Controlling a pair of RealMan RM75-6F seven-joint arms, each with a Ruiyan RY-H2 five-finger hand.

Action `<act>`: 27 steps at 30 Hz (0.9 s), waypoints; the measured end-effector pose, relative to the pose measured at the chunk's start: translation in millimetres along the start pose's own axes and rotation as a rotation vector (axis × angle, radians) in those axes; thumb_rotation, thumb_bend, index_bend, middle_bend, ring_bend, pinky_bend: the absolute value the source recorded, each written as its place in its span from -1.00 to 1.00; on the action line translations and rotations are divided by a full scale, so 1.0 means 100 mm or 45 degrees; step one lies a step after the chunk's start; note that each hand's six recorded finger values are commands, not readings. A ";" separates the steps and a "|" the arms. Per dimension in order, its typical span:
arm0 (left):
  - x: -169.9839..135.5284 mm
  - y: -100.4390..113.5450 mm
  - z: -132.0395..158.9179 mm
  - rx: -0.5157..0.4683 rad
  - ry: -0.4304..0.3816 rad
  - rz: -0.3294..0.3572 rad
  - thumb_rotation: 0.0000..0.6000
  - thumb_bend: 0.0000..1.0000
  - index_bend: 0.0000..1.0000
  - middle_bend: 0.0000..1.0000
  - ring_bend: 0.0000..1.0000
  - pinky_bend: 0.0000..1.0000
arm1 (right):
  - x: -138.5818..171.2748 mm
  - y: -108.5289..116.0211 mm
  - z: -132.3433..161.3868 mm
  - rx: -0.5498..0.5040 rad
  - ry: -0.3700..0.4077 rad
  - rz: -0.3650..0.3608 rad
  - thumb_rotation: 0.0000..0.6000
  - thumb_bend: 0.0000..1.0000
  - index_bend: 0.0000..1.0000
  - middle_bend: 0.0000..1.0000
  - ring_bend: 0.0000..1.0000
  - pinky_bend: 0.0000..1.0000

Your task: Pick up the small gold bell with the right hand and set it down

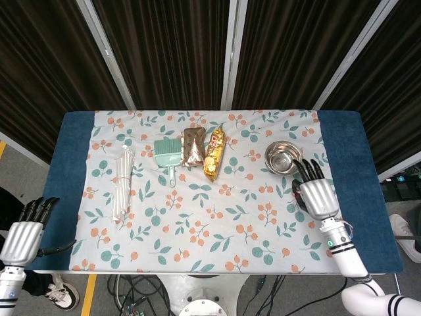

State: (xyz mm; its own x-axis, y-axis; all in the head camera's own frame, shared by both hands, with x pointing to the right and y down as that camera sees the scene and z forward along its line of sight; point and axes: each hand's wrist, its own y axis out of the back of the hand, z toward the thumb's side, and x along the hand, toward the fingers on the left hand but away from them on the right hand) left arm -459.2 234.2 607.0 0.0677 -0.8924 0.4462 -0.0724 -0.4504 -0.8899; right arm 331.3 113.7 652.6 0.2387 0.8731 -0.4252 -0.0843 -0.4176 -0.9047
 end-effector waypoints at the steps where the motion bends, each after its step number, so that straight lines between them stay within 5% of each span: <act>1: 0.00 -0.01 0.01 0.000 -0.002 -0.004 -0.21 -1.00 -0.85 -0.84 -0.99 -0.82 | 0.00 0.00 -0.01 -0.025 -0.004 0.009 1.00 -0.24 0.44 -0.82 -1.00 -1.00; 8: 0.02 0.00 0.05 0.010 -0.017 0.002 -0.21 -1.00 -0.85 -0.84 -1.00 -0.82 | 0.00 0.01 0.04 -0.211 0.031 0.009 1.00 -0.24 0.46 -0.81 -1.00 -1.00; 15: 0.01 -0.03 0.03 0.005 -0.007 -0.011 -0.22 -1.00 -0.85 -0.84 -0.99 -0.82 | 0.00 -0.05 0.19 -0.027 0.100 0.018 1.00 -0.24 0.47 -0.81 -1.00 -1.00; 27: -0.02 -0.03 -0.03 0.001 0.010 -0.012 -0.20 -1.00 -0.85 -0.84 -1.00 -0.82 | -0.17 -0.45 0.65 -0.012 0.219 0.170 1.00 -0.24 0.47 -0.84 -1.00 -1.00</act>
State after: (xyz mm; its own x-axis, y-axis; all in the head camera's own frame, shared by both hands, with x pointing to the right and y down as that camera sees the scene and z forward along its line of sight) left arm -462.3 237.3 609.5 0.0606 -0.8882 0.4555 -0.0707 -0.4590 -0.8856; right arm 268.7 134.3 699.2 0.3873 0.7543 -0.5301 -0.1177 -0.5298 -0.8399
